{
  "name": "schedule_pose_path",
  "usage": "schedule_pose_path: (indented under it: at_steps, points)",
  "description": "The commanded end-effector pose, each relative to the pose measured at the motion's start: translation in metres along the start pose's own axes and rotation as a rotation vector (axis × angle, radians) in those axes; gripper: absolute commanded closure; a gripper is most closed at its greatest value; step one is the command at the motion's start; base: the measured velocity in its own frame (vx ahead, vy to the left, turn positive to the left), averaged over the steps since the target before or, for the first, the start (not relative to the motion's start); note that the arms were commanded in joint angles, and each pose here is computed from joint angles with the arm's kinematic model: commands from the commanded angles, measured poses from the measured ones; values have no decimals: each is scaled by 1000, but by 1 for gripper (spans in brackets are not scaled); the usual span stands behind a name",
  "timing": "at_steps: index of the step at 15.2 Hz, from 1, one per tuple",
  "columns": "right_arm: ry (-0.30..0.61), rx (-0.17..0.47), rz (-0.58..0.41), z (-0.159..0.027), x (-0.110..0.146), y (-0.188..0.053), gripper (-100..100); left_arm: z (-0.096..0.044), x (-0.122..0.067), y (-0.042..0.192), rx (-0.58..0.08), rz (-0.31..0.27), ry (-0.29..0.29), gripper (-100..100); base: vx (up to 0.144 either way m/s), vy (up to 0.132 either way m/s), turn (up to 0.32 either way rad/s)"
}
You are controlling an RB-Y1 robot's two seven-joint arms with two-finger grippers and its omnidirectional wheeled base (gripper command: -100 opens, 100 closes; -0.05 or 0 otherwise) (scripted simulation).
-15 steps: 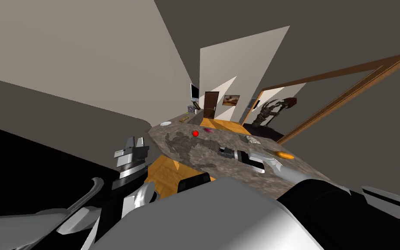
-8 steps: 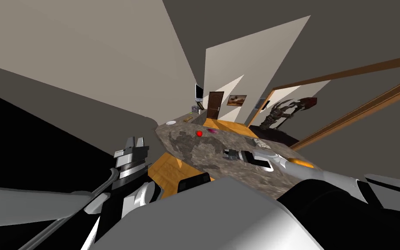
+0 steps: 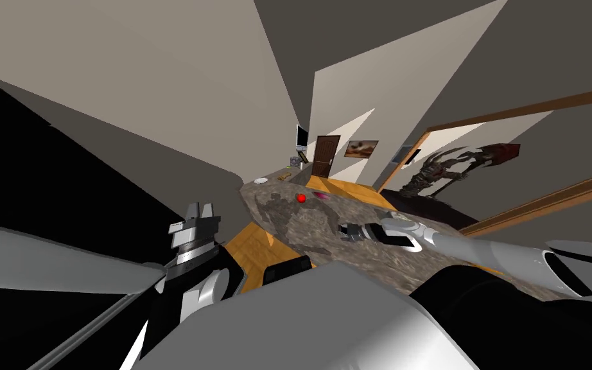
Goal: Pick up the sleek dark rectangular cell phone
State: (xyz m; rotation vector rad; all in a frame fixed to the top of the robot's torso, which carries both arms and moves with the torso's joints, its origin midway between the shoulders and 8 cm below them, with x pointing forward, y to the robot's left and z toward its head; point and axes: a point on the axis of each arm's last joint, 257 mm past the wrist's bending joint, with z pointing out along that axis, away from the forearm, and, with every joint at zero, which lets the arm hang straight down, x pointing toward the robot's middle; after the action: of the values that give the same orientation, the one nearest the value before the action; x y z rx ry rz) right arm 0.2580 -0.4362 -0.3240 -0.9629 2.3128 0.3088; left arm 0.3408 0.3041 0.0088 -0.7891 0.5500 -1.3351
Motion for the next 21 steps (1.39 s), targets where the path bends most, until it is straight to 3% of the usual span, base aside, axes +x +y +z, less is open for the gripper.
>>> schedule_pose_path:
  at_steps: [1,4,7,9,14,15,19,20,21]
  points:
    - [87,0,-37,-14,25,-9,-100,0,0,0,0,0,0,0,42,59,254]
    - [147,-3,-58,-25,42,-13,-100,0,0,0,0,0,0,0,23,29,95]
    - [298,-24,-97,-57,90,-16,-100,0,0,0,0,0,0,0,40,44,230]
    - [298,-24,-97,-57,90,-16,-100,0,0,0,0,0,0,0,27,28,44]
    - [447,-67,-114,-94,139,-7,-100,0,0,0,0,0,0,0,22,19,120]
    - [418,-59,-110,-88,128,-8,-100,0,0,0,0,0,0,0,17,15,29]
    - [423,-50,-85,-80,155,6,-100,0,0,0,0,0,0,0,4,0,71]
    - [422,-53,-91,-82,149,2,-100,0,0,0,0,0,0,0,-2,-2,14]
    - [423,-52,-91,-82,150,3,100,0,0,0,0,0,0,0,0,0,0]
